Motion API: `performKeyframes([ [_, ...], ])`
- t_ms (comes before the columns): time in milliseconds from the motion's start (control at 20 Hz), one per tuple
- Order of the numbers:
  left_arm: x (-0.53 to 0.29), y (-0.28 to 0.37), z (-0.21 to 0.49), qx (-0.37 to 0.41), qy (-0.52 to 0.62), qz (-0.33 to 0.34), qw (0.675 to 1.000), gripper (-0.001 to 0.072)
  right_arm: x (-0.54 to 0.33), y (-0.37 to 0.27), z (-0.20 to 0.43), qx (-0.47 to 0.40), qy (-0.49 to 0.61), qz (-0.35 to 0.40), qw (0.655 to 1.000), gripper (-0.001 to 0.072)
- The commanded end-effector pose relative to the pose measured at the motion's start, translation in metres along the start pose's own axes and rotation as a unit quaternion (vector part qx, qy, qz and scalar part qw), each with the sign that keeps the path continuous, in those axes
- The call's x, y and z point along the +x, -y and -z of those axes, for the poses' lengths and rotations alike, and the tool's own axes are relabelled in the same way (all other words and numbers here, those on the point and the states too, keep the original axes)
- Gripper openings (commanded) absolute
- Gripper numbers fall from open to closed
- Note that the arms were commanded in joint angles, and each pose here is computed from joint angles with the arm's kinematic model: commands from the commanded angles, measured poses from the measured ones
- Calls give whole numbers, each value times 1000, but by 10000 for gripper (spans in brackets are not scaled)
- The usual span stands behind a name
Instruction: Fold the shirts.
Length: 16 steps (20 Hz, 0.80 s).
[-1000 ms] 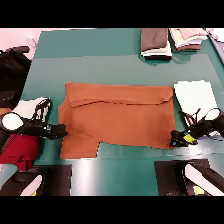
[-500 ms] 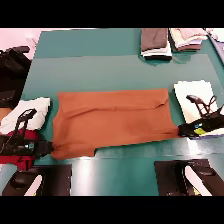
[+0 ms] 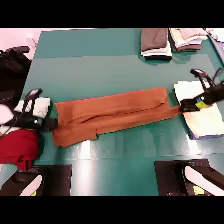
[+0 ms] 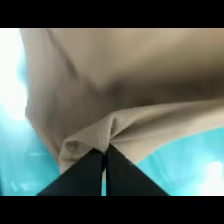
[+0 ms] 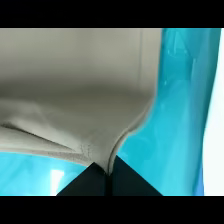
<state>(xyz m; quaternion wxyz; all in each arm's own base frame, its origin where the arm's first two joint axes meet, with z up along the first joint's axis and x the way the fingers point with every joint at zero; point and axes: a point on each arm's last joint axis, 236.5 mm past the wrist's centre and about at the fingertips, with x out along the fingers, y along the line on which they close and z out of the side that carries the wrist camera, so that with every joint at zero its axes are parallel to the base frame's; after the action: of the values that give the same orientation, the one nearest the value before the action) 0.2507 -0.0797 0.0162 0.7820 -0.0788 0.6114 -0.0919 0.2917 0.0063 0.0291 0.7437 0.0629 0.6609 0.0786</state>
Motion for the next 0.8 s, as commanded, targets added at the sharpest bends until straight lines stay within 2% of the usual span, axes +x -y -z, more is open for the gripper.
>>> performKeyframes([
  [0, 20, -7, -59, 30, 22, -19, 999, 22, 19, -13, -52, -22, 2, -14, 1000, 18],
  [400, 34, -7, -114, 25, 81, -20, 996, 37, 41, -9, -111, -20, -5, -17, 1000, 20],
  [450, 34, -7, -113, 25, 79, -20, 996, 320, 40, -10, -113, -20, 0, -30, 999, 32],
  [500, 33, -7, -112, 18, 76, -19, 997, 625, 37, -12, -117, -19, 10, -54, 998, 126],
  [550, 31, -6, -112, 14, 74, -18, 997, 578, 32, -14, -121, -9, 22, -85, 996, 246],
  [650, 22, -2, -118, 16, 81, -16, 996, 445, 20, -8, -124, 9, 40, -133, 990, 400],
  [750, 16, 8, -123, 10, 88, 3, 996, 182, 14, 12, -120, 35, 41, -143, 988, 585],
])
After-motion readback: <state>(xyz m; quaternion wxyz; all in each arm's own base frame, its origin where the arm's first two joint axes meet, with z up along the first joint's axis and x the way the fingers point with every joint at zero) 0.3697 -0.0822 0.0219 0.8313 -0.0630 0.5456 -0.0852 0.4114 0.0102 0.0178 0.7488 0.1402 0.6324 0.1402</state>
